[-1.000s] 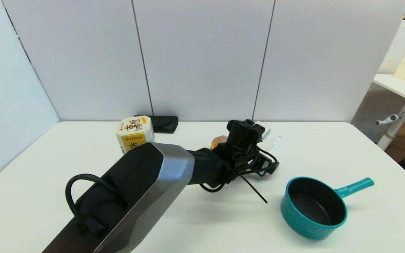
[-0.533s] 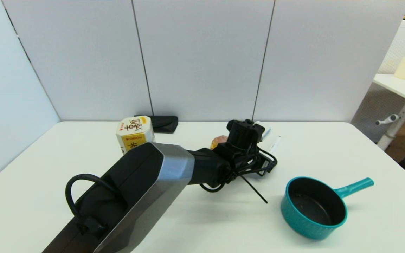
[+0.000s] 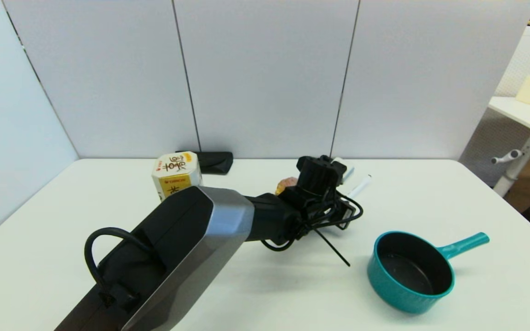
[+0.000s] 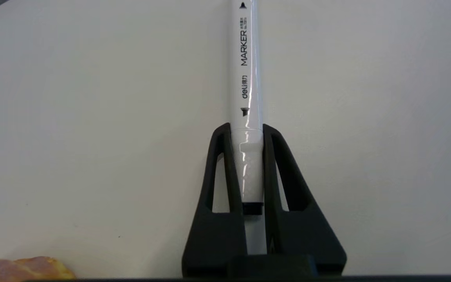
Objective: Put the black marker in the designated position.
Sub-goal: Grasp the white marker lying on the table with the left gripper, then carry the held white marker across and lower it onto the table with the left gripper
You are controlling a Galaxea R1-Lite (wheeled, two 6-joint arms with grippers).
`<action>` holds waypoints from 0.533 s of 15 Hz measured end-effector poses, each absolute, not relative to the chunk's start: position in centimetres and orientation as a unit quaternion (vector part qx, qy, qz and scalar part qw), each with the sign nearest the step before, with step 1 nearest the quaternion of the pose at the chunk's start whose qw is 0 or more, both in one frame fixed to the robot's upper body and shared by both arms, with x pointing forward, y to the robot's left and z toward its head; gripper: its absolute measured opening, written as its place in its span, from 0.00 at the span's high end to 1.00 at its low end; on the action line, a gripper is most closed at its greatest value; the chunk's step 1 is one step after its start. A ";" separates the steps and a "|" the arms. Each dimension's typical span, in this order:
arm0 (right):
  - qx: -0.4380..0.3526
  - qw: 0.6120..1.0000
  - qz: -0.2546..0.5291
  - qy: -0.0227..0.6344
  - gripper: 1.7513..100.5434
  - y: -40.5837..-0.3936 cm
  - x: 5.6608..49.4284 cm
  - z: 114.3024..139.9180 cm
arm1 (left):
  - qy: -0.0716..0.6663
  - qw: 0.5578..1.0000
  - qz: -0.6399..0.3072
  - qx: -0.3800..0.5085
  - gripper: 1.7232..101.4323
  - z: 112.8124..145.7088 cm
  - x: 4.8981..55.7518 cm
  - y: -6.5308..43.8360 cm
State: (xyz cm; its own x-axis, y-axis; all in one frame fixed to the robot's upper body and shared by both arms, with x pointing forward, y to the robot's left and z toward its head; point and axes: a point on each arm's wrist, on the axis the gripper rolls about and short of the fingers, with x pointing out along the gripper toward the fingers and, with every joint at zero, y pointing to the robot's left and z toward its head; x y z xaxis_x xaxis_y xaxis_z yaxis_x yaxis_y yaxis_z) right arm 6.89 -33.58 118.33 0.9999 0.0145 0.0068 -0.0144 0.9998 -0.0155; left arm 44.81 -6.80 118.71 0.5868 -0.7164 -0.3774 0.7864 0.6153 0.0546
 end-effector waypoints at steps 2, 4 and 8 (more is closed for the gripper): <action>-0.007 1.000 0.008 -0.003 0.03 -33.6 6.9 118.3 | 0.161 0.884 -0.425 0.108 0.90 118.8 44.8 -6.8; -0.007 1.000 0.007 -0.004 0.03 -33.6 6.9 118.3 | 0.161 0.885 -0.424 0.107 0.90 118.9 44.8 -6.7; -0.008 1.000 0.008 -0.004 0.03 -33.6 6.9 118.3 | 0.157 0.886 -0.423 0.104 0.90 120.7 44.6 -6.3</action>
